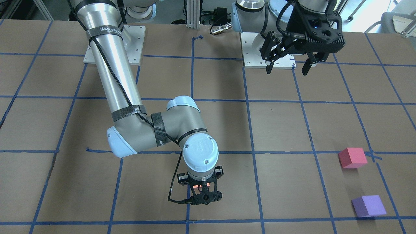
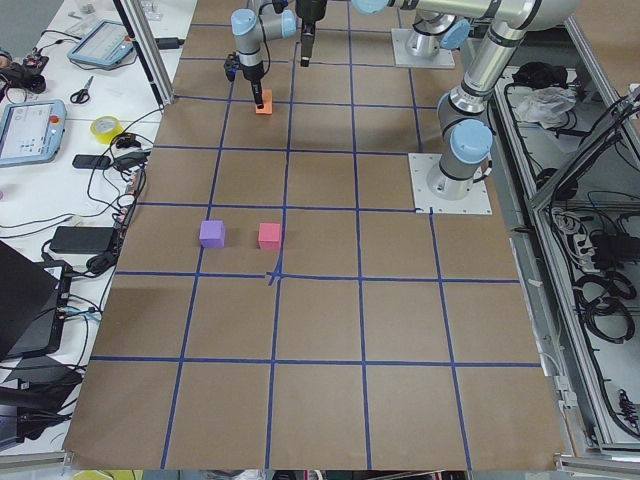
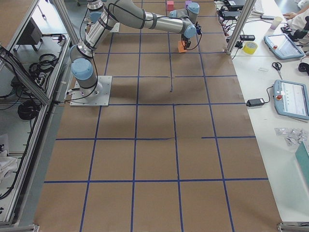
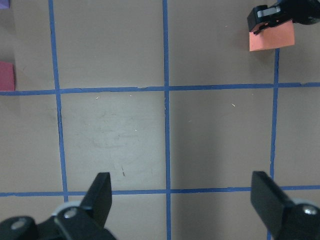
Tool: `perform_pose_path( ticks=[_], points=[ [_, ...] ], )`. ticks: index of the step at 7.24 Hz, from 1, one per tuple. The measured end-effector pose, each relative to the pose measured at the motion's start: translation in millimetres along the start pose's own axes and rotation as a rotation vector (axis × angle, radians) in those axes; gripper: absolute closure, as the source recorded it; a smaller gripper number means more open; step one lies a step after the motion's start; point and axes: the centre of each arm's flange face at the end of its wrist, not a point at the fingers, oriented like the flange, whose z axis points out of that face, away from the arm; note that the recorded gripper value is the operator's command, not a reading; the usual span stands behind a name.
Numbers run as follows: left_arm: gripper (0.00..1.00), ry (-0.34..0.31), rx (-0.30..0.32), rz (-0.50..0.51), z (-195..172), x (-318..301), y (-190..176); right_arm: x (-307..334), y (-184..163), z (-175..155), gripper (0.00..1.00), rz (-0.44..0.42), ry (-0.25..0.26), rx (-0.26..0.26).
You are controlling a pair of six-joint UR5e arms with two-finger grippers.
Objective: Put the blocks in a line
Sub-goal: 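Carry the orange block with the right gripper toward the table's center, then set down the orange block and open the right gripper while the left arm starts moving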
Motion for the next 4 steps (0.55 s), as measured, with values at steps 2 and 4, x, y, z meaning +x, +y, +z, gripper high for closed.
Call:
perform_pose_path(
  ticks=[2, 4],
  points=[
    [0.00, 0.000, 0.000, 0.001, 0.0, 0.0, 0.0, -0.8, 0.4, 0.2, 0.00, 0.002, -0.003, -0.002],
    [0.00, 0.000, 0.000, 0.001, -0.1, 0.0, 0.0, -4.4, 1.9, -4.3, 0.00, 0.031, -0.014, 0.002]
  ],
)
